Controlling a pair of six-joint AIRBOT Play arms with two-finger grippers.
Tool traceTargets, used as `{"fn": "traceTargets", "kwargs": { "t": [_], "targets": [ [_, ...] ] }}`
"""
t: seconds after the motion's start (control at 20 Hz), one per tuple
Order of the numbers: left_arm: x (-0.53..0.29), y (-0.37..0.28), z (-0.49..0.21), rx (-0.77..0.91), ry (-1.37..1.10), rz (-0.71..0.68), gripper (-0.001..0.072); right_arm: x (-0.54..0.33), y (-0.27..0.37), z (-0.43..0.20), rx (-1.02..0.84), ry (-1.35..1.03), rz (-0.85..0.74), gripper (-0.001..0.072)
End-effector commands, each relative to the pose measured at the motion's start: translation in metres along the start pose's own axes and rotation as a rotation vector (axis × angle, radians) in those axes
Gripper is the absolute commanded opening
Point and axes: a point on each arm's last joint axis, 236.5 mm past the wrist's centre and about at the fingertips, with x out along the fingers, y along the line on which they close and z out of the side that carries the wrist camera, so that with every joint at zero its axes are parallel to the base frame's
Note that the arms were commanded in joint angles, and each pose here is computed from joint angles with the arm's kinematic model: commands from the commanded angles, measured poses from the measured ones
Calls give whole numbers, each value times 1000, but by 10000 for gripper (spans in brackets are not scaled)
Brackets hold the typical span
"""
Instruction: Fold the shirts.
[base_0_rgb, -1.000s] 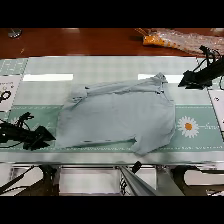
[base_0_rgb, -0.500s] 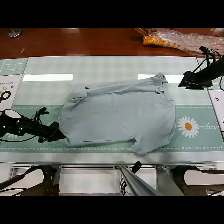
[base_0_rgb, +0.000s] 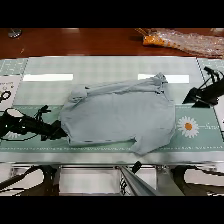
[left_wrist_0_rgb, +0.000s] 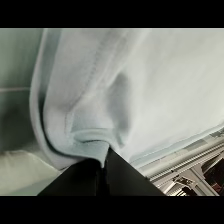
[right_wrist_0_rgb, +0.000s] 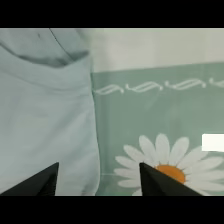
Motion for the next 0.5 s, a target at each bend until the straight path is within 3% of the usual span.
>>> {"fn": "traceTargets", "kwargs": {
  "t": [0.0, 0.1, 0.2, 0.45],
  "targets": [
    [0, 3, 9, 22, -39, 15, 20, 20, -1, -46, 93, 68, 145, 588],
    [0, 3, 8, 22, -34, 13, 20, 30, -5, -65, 111, 107, 144, 582],
    [0, 2, 7, 23, -27, 11, 20, 37, -2, -73, 103, 124, 158, 532],
    [0, 2, 4, 29, -17, 8, 20, 53, 3, -92, 110, 178, 182, 527]
  ]
}}
